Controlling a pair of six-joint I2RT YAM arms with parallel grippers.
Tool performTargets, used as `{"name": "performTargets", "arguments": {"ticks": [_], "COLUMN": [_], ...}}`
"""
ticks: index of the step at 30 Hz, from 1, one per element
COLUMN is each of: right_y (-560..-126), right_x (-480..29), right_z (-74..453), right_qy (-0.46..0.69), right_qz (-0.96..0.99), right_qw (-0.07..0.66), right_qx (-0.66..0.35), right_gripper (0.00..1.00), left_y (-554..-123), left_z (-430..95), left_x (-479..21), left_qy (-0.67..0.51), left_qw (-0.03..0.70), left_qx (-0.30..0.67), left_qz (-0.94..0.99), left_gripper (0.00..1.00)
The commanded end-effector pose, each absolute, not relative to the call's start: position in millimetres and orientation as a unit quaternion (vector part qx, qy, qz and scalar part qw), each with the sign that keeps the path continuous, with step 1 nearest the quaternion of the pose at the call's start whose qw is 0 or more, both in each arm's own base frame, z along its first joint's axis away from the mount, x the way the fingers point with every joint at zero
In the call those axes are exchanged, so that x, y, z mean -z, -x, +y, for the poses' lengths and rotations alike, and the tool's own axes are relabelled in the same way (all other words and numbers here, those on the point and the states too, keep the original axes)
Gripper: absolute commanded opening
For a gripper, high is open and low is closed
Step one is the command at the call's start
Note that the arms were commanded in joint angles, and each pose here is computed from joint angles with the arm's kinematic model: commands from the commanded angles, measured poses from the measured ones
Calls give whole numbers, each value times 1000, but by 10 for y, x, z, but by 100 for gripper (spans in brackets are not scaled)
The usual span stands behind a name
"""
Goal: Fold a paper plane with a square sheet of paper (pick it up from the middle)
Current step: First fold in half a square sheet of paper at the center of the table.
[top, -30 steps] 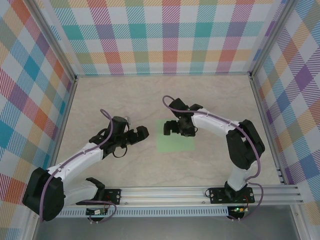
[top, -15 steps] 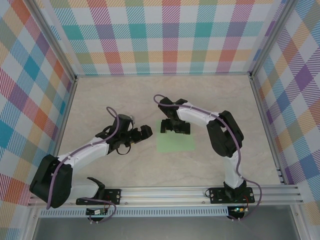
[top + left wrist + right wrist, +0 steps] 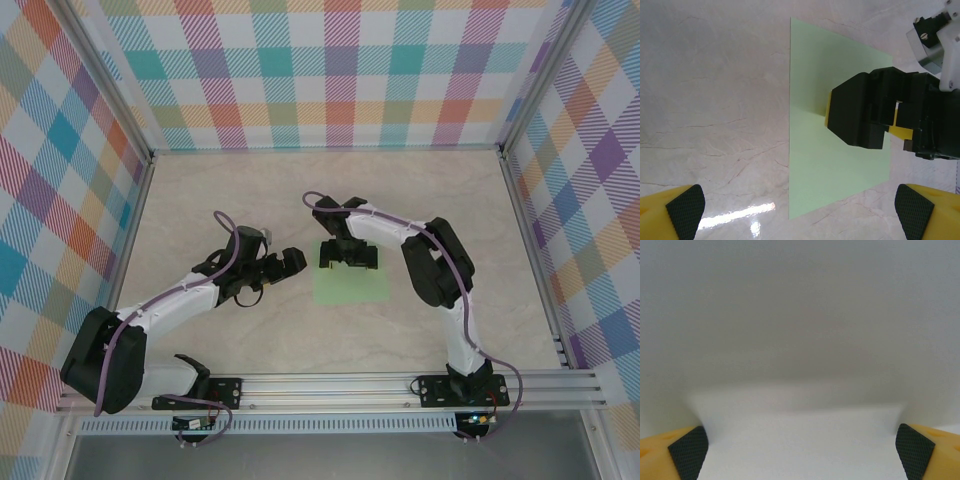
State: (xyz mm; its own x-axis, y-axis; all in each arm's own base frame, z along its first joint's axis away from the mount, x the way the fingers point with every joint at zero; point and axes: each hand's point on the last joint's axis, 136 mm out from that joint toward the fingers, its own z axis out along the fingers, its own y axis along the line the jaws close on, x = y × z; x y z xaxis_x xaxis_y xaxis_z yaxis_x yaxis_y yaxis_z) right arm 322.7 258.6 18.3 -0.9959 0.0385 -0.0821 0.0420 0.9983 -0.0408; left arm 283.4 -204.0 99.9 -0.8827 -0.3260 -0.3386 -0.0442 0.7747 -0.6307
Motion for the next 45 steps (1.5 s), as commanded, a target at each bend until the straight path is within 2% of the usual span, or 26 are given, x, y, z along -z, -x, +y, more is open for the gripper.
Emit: {"name": "performTargets", "arguments": {"ticks": [1,12,38,45], "right_y": [-3144,-2924,-2984,-3137], "right_x": [-40,317,203,-160], "right_z": [2575,2520,2553,2628], "right_qy": [-14,-21,-3,17], "right_qz": [999,999,1000,999], "right_qw": [17,-23,-14,25], "right_qx": [25,23,28,14], "right_gripper": [100,100,97,100], "left_y": [-2868,-2826,-2799,-2791], "left_z": [-2079,-2049,-2011,-2021], "left_x": [-1060,-1106,-1126,-1118], "left_qy": [89,87,94,91], "left_qw": [226,234,235,231], "left_qx": [329,331,327,328], "left_qz": [912,910,911,912], "left_gripper": [100,100,100,100]}}
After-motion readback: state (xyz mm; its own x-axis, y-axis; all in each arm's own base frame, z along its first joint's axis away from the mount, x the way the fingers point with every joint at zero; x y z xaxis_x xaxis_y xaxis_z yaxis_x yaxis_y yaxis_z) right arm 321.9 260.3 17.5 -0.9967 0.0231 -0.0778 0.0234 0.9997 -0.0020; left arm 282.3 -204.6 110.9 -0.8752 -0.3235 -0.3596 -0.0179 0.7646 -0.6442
